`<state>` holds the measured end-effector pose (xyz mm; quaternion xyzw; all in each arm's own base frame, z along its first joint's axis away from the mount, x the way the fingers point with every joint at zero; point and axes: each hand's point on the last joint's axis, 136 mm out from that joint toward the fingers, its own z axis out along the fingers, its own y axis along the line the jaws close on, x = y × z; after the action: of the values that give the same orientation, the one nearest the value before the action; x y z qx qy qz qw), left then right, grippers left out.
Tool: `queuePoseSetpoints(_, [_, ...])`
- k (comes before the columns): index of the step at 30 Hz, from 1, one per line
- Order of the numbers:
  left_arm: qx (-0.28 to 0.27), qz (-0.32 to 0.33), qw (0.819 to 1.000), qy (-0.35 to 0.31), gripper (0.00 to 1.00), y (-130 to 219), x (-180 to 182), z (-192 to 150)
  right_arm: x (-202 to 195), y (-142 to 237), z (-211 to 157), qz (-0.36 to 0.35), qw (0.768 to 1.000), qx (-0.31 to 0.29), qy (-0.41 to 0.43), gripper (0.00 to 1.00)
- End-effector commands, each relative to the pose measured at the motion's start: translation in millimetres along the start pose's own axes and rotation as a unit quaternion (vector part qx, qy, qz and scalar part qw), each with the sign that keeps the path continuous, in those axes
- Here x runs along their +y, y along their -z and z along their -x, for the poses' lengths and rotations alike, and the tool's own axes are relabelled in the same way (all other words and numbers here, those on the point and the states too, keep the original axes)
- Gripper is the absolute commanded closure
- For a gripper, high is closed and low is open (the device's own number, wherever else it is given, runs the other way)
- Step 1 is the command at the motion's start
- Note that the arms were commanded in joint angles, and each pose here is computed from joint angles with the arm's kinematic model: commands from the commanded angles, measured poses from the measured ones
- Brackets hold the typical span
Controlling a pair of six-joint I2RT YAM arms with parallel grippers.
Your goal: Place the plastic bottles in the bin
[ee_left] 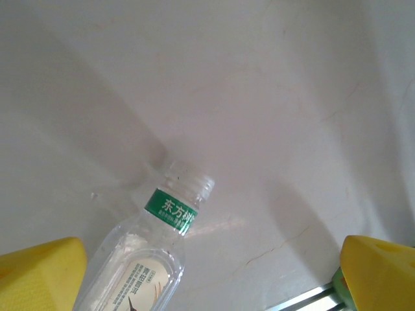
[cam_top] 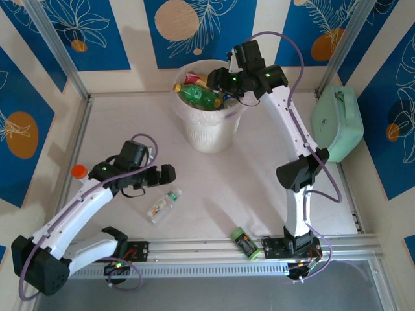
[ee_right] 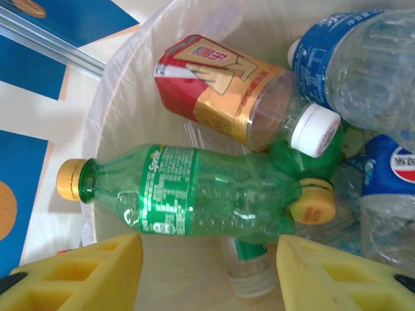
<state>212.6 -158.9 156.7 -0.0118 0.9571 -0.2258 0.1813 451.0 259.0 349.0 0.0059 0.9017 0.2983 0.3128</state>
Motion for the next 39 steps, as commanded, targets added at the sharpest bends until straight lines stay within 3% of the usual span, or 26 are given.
queuePoseSetpoints(1, [0.033,0.051,0.998,-0.035,0.00,-11,13,-19,15,49,0,0.006,0.999,-0.036,0.033,0.44])
queuePoseSetpoints(9, [0.095,0.095,0.989,-0.067,0.00,-29,21,-48,14,111,-39,0.035,0.997,-0.063,0.037,0.44])
queuePoseSetpoints(15, [0.151,0.108,0.979,-0.084,0.00,-42,23,-67,-2,137,-85,0.053,0.997,-0.056,0.018,0.43])
queuePoseSetpoints(20, [0.197,0.137,0.966,-0.095,0.00,-44,36,-92,-26,141,-114,0.032,0.999,-0.042,-0.001,0.40])
queuePoseSetpoints(29, [0.220,0.202,0.950,-0.094,0.01,-49,59,-110,-34,130,-129,0.049,0.998,-0.023,-0.035,0.35])
queuePoseSetpoints(39, [0.220,0.209,0.949,-0.085,0.20,-58,64,-115,-42,118,-138,0.049,0.997,-0.008,-0.056,0.41])
